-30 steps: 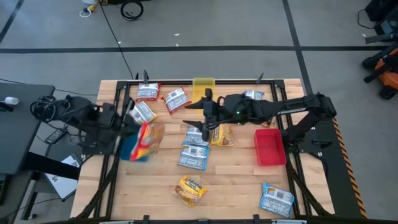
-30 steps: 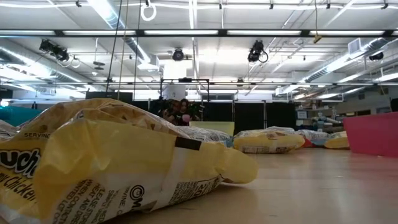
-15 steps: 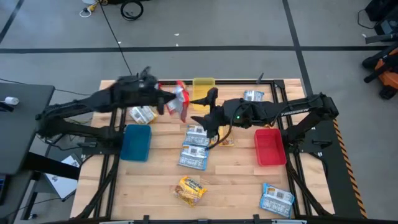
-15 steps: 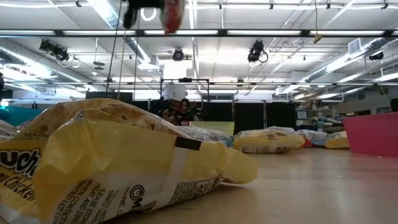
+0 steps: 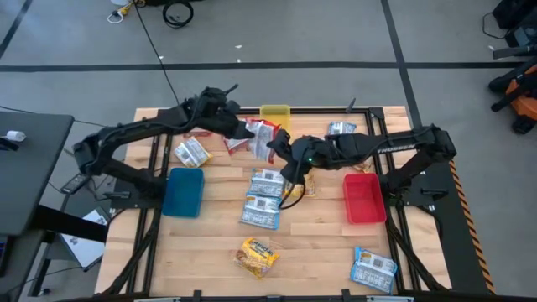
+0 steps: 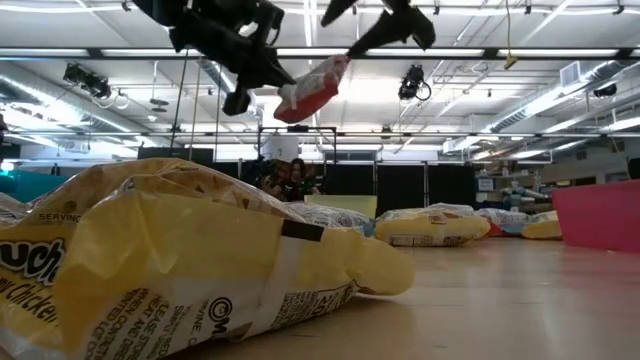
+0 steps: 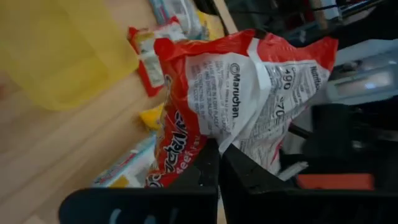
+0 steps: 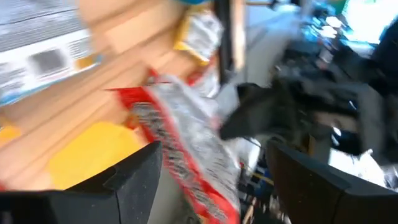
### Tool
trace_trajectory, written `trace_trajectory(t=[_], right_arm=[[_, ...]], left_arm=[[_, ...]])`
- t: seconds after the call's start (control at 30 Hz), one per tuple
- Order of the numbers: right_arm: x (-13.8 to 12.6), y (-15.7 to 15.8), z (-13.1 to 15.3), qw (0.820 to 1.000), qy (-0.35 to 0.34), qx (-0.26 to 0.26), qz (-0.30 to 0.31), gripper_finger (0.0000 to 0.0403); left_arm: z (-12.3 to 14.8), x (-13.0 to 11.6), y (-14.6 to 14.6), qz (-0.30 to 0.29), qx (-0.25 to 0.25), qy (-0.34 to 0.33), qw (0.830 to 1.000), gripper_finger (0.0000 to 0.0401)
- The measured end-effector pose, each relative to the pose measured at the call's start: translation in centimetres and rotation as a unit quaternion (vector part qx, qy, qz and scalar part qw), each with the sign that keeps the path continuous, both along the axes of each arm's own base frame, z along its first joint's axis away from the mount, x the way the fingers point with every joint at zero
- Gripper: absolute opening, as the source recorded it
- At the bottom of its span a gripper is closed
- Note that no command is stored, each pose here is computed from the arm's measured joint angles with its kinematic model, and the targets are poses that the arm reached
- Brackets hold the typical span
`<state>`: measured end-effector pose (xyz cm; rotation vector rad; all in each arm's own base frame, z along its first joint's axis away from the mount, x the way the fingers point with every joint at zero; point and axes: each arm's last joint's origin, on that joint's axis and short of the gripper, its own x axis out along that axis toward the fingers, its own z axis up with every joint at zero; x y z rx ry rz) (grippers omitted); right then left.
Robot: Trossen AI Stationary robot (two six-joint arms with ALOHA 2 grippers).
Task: Sort Maruchan noodles
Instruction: Put the bottom left red noodle pack into the yellow bin
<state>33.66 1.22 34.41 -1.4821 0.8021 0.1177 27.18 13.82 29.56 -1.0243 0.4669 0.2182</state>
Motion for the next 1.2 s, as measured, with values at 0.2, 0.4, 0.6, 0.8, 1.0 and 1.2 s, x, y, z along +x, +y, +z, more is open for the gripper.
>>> trace_trajectory(t=[0.2, 0.4, 0.6, 0.8, 1.0, 1.2], right_arm=[[0.0, -2.0, -0.7, 0.998, 0.055, -0.041, 0.015, 0.0276], [0.0, -3.5, -0.8, 0.997, 0.066, -0.036, 0.035, 0.0273], [0.7, -3.8, -0.1, 0.998, 0.013, -0.027, 0.053, 0.0266], [0.7, -3.9, -0.4, 0.998, 0.009, -0.012, 0.067, 0.0215], [0.7, -3.9, -0.5, 0.999, -0.014, 0.037, 0.031, 0.0133], [0.8, -3.8, -0.3, 0.994, -0.054, 0.093, -0.029, 0.0068]], left_arm=[[-0.5, 0.2, 0.6, -0.036, -0.031, -0.014, 0.999, 0.0003], [-0.2, 0.3, 0.7, -0.040, -0.040, -0.028, 0.998, 0.0004], [0.1, 0.6, 0.5, -0.035, -0.027, -0.040, 0.998, 0.0004], [0.5, 1.1, 0.1, -0.027, -0.017, -0.059, 0.998, 0.0004], [0.6, 1.2, 0.1, -0.020, -0.016, -0.063, 0.998, 0.0005], [0.8, 1.2, 0.5, -0.007, 0.014, -0.072, 0.997, 0.0014]])
